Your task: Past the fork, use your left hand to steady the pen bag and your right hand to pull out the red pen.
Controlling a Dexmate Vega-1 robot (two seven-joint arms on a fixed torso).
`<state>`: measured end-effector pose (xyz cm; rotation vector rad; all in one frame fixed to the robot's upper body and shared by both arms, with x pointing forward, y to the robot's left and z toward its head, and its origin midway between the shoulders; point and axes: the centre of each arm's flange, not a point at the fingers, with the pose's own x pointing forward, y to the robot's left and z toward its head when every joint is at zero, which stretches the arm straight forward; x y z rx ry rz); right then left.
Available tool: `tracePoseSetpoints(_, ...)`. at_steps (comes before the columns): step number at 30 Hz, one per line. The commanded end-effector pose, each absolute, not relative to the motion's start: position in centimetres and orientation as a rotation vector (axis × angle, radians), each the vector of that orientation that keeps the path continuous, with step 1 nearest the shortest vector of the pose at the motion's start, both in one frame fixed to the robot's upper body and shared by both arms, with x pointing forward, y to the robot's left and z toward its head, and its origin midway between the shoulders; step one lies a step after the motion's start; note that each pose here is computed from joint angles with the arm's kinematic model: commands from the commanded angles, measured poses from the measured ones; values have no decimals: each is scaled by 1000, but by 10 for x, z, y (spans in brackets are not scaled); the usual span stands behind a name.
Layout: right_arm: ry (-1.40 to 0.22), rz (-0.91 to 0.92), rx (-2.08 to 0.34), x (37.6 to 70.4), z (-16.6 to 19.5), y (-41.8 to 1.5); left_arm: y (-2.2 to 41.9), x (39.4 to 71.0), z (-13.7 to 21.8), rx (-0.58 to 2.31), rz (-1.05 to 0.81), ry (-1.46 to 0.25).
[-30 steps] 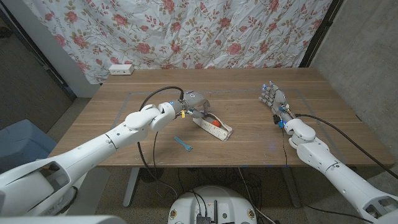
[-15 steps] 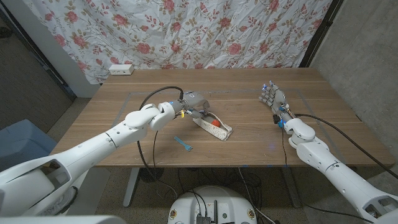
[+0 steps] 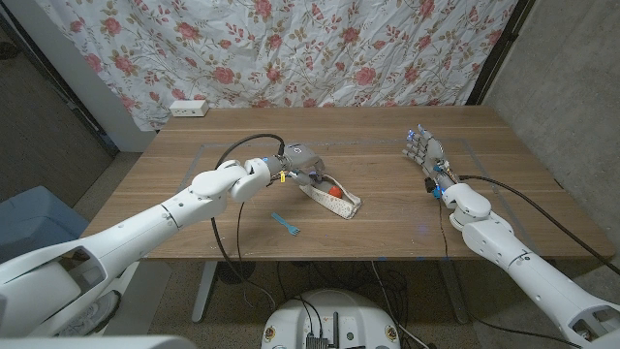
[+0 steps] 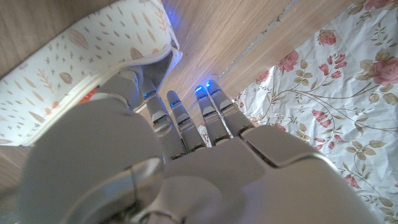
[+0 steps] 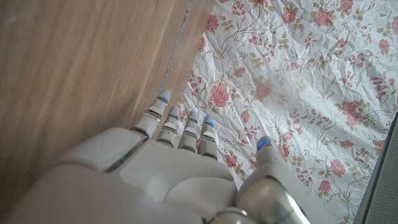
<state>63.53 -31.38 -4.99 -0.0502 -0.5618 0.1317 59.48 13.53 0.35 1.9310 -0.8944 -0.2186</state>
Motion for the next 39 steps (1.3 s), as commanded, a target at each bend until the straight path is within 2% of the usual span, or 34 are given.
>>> tracePoseSetpoints(1, -588, 138, -141, 629, -41, -309, 141, 594, 13, 1937, -253, -881)
tracePoseSetpoints(28, -708, 137, -486, 607, -23, -293, 142, 596, 16, 1946, -279, -862)
tracePoseSetpoints(39, -720, 158, -709, 592, -14, -288, 140, 593, 16, 1960, -288, -861)
